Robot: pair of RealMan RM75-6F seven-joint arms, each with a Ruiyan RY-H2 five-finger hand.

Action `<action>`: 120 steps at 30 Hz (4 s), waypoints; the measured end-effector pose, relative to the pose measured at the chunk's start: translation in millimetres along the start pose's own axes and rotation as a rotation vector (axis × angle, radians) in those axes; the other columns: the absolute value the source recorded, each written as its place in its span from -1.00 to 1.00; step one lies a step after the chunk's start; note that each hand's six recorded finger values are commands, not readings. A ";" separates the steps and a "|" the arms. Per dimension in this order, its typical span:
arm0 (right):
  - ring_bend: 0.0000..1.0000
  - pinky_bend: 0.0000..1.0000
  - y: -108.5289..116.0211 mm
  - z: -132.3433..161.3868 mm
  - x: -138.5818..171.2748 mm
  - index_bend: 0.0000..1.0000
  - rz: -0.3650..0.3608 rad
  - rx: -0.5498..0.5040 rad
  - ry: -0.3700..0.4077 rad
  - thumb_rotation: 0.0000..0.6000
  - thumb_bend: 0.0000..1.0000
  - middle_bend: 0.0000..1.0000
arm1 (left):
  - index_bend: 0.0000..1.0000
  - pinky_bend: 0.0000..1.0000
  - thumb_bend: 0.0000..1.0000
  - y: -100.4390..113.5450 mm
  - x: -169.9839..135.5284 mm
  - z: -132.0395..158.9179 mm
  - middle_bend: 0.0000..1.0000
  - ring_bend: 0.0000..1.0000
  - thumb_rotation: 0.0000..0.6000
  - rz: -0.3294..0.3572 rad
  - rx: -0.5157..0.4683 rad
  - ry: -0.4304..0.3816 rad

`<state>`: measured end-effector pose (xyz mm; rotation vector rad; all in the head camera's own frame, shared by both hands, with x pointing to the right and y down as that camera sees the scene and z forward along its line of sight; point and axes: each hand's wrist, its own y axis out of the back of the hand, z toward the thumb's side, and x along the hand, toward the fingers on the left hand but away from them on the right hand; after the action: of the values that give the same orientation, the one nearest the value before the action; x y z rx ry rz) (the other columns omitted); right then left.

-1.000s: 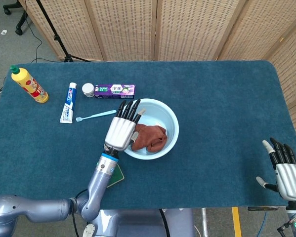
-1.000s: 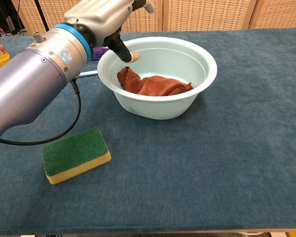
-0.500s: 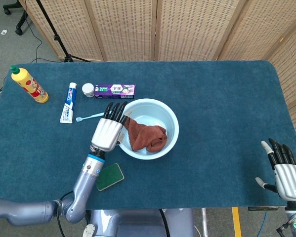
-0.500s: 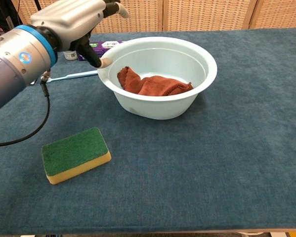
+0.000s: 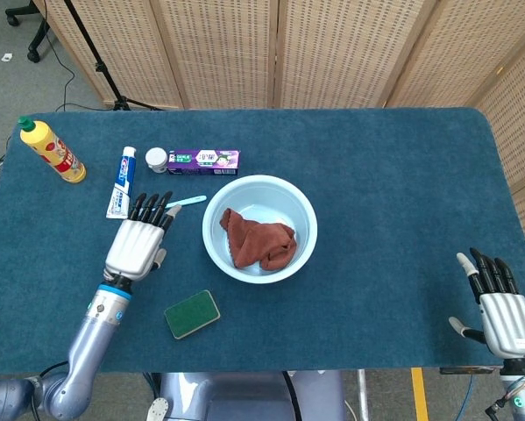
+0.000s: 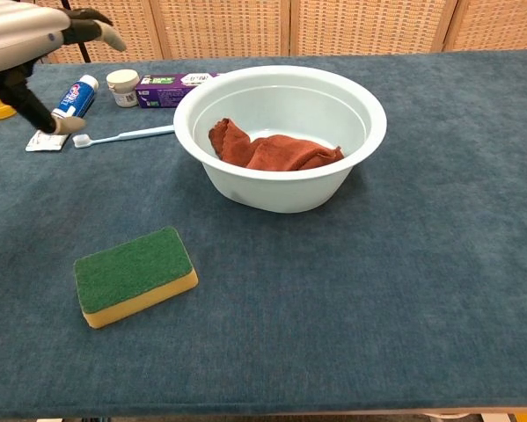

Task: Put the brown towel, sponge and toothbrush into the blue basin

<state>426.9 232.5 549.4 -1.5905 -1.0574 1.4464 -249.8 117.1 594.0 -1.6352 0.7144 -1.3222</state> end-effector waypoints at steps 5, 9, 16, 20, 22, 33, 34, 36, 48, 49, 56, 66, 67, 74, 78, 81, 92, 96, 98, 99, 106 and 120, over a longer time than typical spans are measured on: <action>-1.00 -1.00 0.0 0.5 0.4 -0.98 -0.001 0.004 0.000 1.00 -0.79 -1.00 | -0.76 -1.00 -0.37 -11.5 -29.8 -22.8 -1.00 -1.00 1.00 -0.005 -0.046 0.044; -1.00 -1.00 -0.5 1.3 0.7 -0.98 0.000 0.008 0.001 1.00 -0.79 -1.00 | -0.76 -1.00 -0.37 -25.7 -56.1 -39.4 -1.00 -1.00 1.00 -0.016 -0.075 0.069; -1.00 -1.00 -4.4 5.0 0.9 -0.98 0.009 0.022 0.009 1.00 -0.79 -1.00 | -0.76 -1.00 -0.36 -49.1 -82.9 -54.2 -1.00 -1.00 1.00 -0.071 -0.134 0.080; -1.00 -1.00 -5.5 6.3 1.0 -0.98 0.011 0.025 0.011 1.00 -0.79 -1.00 | -0.76 -1.00 -0.36 -50.9 -83.9 -49.1 -1.00 -1.00 1.00 -0.075 -0.137 0.058; -1.00 -1.00 -5.9 6.3 0.8 -0.98 0.013 0.025 0.011 1.00 -0.79 -1.00 | -0.76 -1.00 -0.36 -51.4 -84.7 -44.3 -1.00 -1.00 1.00 -0.078 -0.149 0.049; -1.00 -1.00 -5.3 6.2 1.0 -0.98 0.014 0.018 0.012 1.00 -0.79 -1.00 | -0.76 -1.00 -0.40 -64.0 -88.2 -2.7 -1.00 -1.00 1.00 -0.151 -0.238 -0.013; -1.00 -1.00 -5.3 5.8 0.9 -0.98 0.015 0.018 0.011 1.00 -0.79 -1.00 | -0.76 -1.00 -0.40 -66.2 -89.0 1.8 -1.00 -1.00 1.00 -0.167 -0.248 -0.018; -1.00 -1.00 -5.4 5.9 0.8 -0.98 0.016 0.018 0.012 1.00 -0.79 -1.00 | -0.77 -1.00 -0.42 -68.3 -89.5 8.5 -1.00 -1.00 1.00 -0.182 -0.252 -0.027; -1.00 -1.00 -4.6 5.3 0.7 -0.98 0.015 0.010 0.014 1.00 -0.79 -1.00 | -0.78 -1.00 -0.45 -73.2 -92.5 53.1 -1.00 -1.00 1.00 -0.204 -0.298 -0.084; -1.00 -1.00 -4.6 5.3 0.5 -0.98 0.016 0.009 0.015 1.00 -0.79 -1.00 | -0.78 -1.00 -0.45 -72.0 -92.6 56.1 -1.00 -1.00 1.00 -0.199 -0.303 -0.086; -1.00 -1.00 -4.1 5.8 1.0 -0.98 0.013 0.008 0.017 1.00 -0.79 -1.00 | -0.78 -0.98 -0.45 -69.9 -96.6 67.4 -1.00 -1.00 1.00 -0.202 -0.318 -0.096; -1.00 -1.00 -3.4 6.3 1.2 -0.98 0.010 0.004 0.021 1.00 -0.79 -1.00 | -0.79 -0.97 -0.46 -81.7 -101.9 71.3 -1.00 -1.00 1.00 -0.236 -0.312 -0.083; -1.00 -1.00 -3.3 6.2 1.2 -0.98 0.010 0.004 0.021 1.00 -0.79 -1.00 | -0.79 -0.97 -0.46 -83.3 -102.1 71.2 -1.00 -1.00 1.00 -0.238 -0.309 -0.081; -1.00 -1.00 -3.4 6.7 1.4 -0.98 0.012 0.001 0.024 1.00 -0.79 -1.00 | -0.78 -0.94 -0.48 -93.4 -102.3 70.4 -1.00 -1.00 1.00 -0.256 -0.301 -0.068; -1.00 -1.00 -2.9 7.4 1.8 -0.98 0.010 0.000 0.027 1.00 -0.79 -1.00 | -0.78 -0.92 -0.48 -101.4 -101.2 70.4 -1.00 -1.00 1.00 -0.273 -0.300 -0.059; -1.00 -1.00 -3.1 7.4 1.8 -0.98 0.011 -0.001 0.028 1.00 -0.79 -1.00 | -0.78 -0.90 -0.48 -105.7 -100.3 71.7 -1.00 -1.00 1.00 -0.281 -0.301 -0.056; -1.00 -1.00 -3.0 7.7 1.7 -0.98 0.012 -0.008 0.031 1.00 -0.79 -1.00 | -0.26 -0.43 -0.20 -109.2 -97.1 75.2 -0.71 -0.66 1.00 -0.261 -0.306 -0.043; -1.00 -1.00 -2.9 8.0 1.9 -0.98 0.012 -0.011 0.032 1.00 -0.79 -1.00 | -0.02 -0.34 -0.13 -109.5 -97.1 75.3 -0.52 -0.51 1.00 -0.250 -0.307 -0.034; -1.00 -1.00 -2.6 8.2 2.0 -0.98 0.010 -0.013 0.034 1.00 -0.79 -1.00 | 0.11 -0.31 -0.11 -108.7 -96.6 75.2 -0.44 -0.44 1.00 -0.243 -0.309 -0.031; -1.00 -1.00 -2.5 8.4 2.0 -0.98 0.009 -0.013 0.035 1.00 -0.79 -1.00 | 0.17 -0.30 -0.10 -108.0 -96.3 75.0 -0.40 -0.41 1.00 -0.237 -0.310 -0.030; -1.00 -1.00 -3.6 9.2 2.0 -0.98 0.013 -0.012 0.039 1.00 -0.79 -1.00 | 0.26 -0.27 -0.07 -98.0 -92.5 71.9 -0.33 -0.35 1.00 -0.174 -0.308 -0.022; -1.00 -1.00 -5.3 10.0 2.2 -0.98 0.017 -0.005 0.039 1.00 -0.79 -1.00 | 0.26 -0.27 -0.08 -46.9 -87.5 48.7 -0.33 -0.35 1.00 -0.053 -0.361 -0.002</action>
<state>416.5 236.5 552.3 -1.6290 -1.0279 1.4192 -230.7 226.0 595.0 -1.9507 0.9560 -1.2815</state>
